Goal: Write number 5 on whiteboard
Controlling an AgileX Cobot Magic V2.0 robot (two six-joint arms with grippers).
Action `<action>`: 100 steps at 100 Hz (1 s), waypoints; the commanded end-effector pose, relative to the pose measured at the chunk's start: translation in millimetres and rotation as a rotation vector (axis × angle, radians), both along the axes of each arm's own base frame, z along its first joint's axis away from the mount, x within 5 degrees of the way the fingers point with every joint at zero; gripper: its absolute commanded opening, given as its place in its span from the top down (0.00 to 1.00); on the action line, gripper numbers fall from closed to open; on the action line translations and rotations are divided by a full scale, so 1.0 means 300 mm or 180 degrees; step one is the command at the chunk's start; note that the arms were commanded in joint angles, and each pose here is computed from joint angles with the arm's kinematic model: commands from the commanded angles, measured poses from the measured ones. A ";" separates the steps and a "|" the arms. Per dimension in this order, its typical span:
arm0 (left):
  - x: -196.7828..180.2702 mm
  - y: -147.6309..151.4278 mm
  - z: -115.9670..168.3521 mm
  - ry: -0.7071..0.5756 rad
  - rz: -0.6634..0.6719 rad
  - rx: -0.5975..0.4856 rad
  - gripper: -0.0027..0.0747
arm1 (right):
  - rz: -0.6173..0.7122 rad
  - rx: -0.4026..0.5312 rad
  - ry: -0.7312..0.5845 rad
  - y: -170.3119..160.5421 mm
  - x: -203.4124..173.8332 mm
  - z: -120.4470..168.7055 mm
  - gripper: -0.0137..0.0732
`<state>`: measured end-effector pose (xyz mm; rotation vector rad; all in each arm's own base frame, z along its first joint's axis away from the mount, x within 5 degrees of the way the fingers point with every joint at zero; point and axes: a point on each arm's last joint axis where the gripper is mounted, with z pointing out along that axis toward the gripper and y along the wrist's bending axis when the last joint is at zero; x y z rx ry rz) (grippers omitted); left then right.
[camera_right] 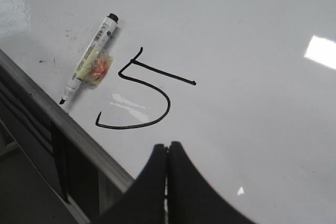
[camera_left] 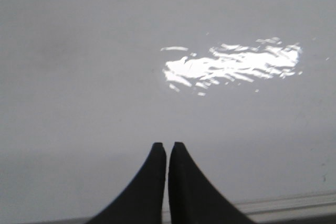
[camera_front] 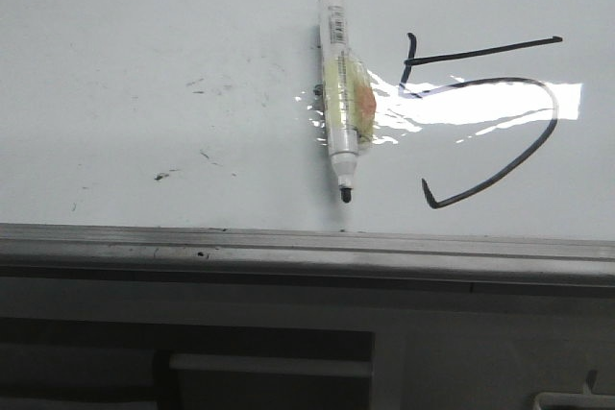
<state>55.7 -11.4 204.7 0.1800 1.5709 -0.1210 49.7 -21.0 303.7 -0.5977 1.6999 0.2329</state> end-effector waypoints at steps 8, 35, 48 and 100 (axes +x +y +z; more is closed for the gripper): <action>0.004 0.005 -0.057 0.0402 0.0139 -0.0078 0.98 | 0.0037 0.0043 -0.0238 0.005 0.002 0.038 0.92; -0.009 0.001 -0.068 0.0476 0.0091 -0.0113 0.98 | 0.0037 0.0043 -0.0238 0.005 0.002 0.038 0.92; -0.009 0.001 -0.068 0.0479 0.0092 -0.0113 0.98 | 0.0037 0.0043 -0.0238 0.005 0.002 0.038 0.92; -0.009 0.001 -0.068 0.0479 0.0092 -0.0113 0.98 | 0.0037 0.0036 -0.0235 0.006 0.003 0.036 0.92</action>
